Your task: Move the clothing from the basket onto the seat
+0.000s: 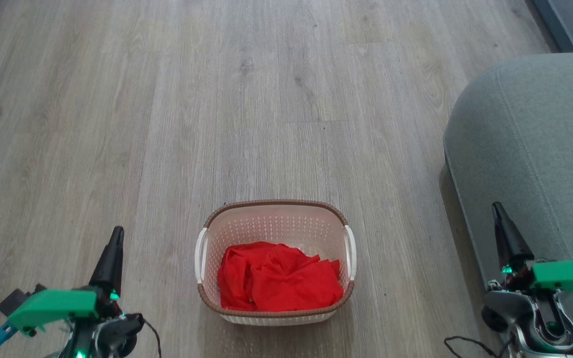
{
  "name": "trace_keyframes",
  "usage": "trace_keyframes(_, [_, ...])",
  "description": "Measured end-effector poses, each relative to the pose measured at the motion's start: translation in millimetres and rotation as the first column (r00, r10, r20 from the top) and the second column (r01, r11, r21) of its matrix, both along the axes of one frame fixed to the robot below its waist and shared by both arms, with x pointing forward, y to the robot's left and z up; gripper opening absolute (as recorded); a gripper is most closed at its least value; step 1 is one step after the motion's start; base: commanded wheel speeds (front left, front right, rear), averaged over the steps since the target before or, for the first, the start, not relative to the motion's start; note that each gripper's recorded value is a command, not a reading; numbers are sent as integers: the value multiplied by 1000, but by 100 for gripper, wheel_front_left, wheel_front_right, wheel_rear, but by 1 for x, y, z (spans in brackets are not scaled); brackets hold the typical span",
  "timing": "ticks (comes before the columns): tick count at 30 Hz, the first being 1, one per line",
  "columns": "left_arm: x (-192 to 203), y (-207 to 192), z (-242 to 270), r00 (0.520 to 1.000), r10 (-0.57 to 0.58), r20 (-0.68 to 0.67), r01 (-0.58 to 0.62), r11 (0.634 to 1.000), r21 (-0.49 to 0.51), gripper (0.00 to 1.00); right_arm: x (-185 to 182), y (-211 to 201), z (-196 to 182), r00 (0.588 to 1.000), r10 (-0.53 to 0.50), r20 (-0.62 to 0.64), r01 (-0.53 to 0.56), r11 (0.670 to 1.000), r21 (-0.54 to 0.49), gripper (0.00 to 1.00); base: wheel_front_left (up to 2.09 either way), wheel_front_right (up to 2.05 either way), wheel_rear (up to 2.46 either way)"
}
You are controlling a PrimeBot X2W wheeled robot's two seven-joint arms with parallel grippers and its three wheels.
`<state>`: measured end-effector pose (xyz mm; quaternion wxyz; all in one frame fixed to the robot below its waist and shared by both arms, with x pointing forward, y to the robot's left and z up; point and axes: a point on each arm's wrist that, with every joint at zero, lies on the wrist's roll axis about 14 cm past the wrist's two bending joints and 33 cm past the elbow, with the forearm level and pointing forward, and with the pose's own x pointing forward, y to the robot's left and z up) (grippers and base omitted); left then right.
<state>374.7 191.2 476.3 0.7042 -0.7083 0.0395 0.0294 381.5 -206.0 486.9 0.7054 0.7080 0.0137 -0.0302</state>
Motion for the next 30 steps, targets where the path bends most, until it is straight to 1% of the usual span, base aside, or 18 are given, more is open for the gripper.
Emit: trace_keyframes(30, [0,0,0,1000,0,0,0,1000,0,0,0,0,0,1000,0,0,0,1000,0,0,0,0,0])
